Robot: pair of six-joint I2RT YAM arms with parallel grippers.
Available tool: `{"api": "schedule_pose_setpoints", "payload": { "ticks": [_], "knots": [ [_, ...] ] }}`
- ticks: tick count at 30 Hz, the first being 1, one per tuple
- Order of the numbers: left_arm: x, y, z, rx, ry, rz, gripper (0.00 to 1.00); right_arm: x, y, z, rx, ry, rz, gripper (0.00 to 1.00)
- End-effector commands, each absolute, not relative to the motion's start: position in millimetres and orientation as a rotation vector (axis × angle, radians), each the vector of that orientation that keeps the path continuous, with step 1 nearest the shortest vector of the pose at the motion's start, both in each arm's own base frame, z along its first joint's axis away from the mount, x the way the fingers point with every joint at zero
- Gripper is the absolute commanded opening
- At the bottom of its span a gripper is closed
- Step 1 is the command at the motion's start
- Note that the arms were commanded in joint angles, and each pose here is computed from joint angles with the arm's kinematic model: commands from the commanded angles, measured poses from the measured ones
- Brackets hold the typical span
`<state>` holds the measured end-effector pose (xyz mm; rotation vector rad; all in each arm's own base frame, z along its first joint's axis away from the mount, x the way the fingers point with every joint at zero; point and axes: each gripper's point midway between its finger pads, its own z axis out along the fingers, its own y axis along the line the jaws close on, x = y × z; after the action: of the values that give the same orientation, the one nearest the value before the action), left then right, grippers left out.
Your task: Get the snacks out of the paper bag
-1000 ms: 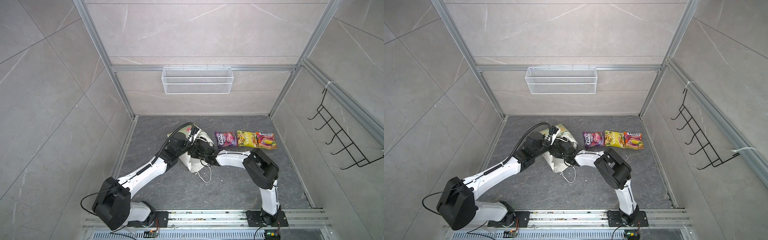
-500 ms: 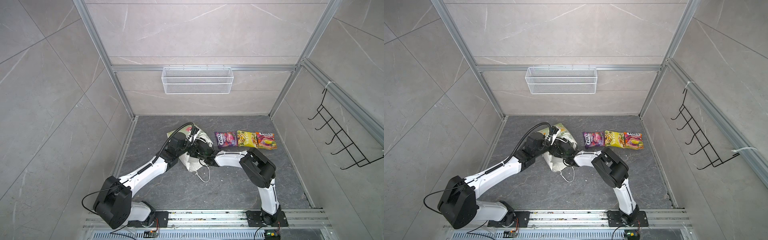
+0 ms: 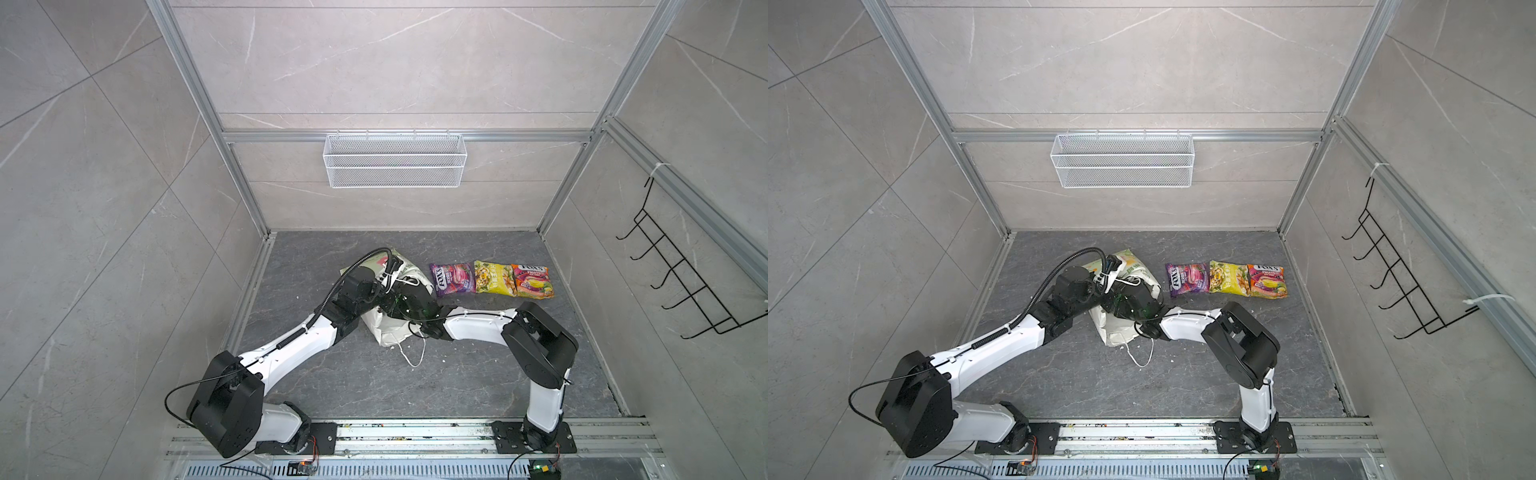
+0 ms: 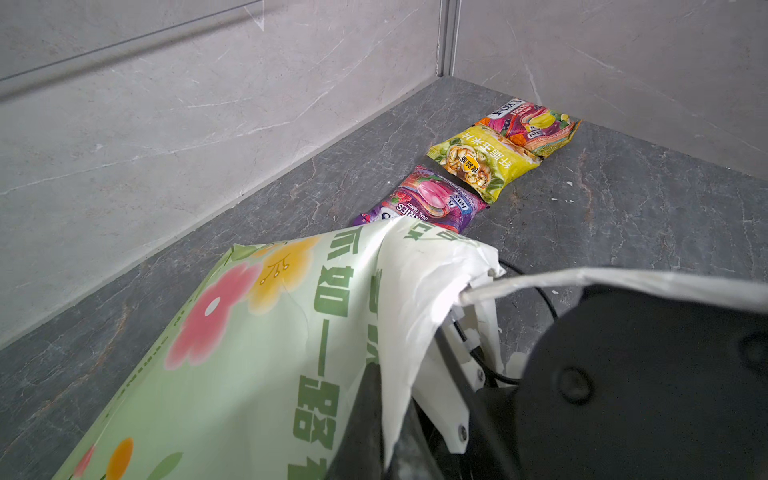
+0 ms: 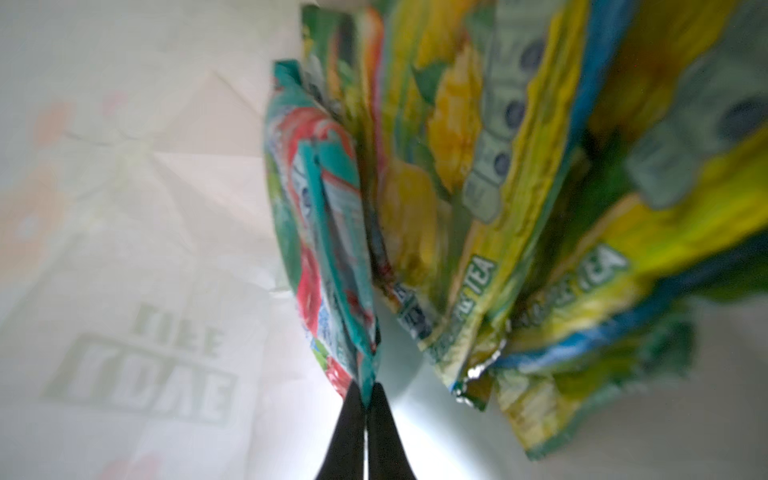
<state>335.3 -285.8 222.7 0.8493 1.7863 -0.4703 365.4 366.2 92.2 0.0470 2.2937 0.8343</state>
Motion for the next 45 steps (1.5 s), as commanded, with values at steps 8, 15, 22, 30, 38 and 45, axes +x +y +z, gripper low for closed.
{"api": "schedule_pose_setpoints", "payload": {
  "ticks": [8, 15, 22, 30, 38, 45],
  "knots": [
    [339.0, -293.6, 234.9, 0.846, 1.742, -0.495, 0.0, 344.3, 350.6, 128.6, -0.006, 2.286, 0.835, 0.07],
    [340.3, -292.1, 234.1, 0.843, 1.747, -0.481, 0.0, 320.2, 341.5, 142.5, -0.071, 2.322, 0.84, 0.07],
    [342.8, -292.0, 232.4, 0.829, 1.755, -0.478, 0.0, 296.7, 319.1, 145.5, -0.111, 2.352, 0.759, 0.07],
    [345.6, -293.6, 231.1, 0.82, 1.76, -0.481, 0.0, 273.9, 299.1, 120.0, -0.103, 2.411, 0.732, 0.08],
    [346.3, -295.3, 232.6, 0.81, 1.768, -0.495, 0.0, 267.8, 297.1, 114.1, -0.049, 2.393, 0.797, 0.24],
    [344.8, -296.0, 239.2, 0.838, 1.747, -0.487, 0.0, 279.9, 292.7, 126.4, 0.032, 2.301, 0.803, 0.37]
  ]
}}
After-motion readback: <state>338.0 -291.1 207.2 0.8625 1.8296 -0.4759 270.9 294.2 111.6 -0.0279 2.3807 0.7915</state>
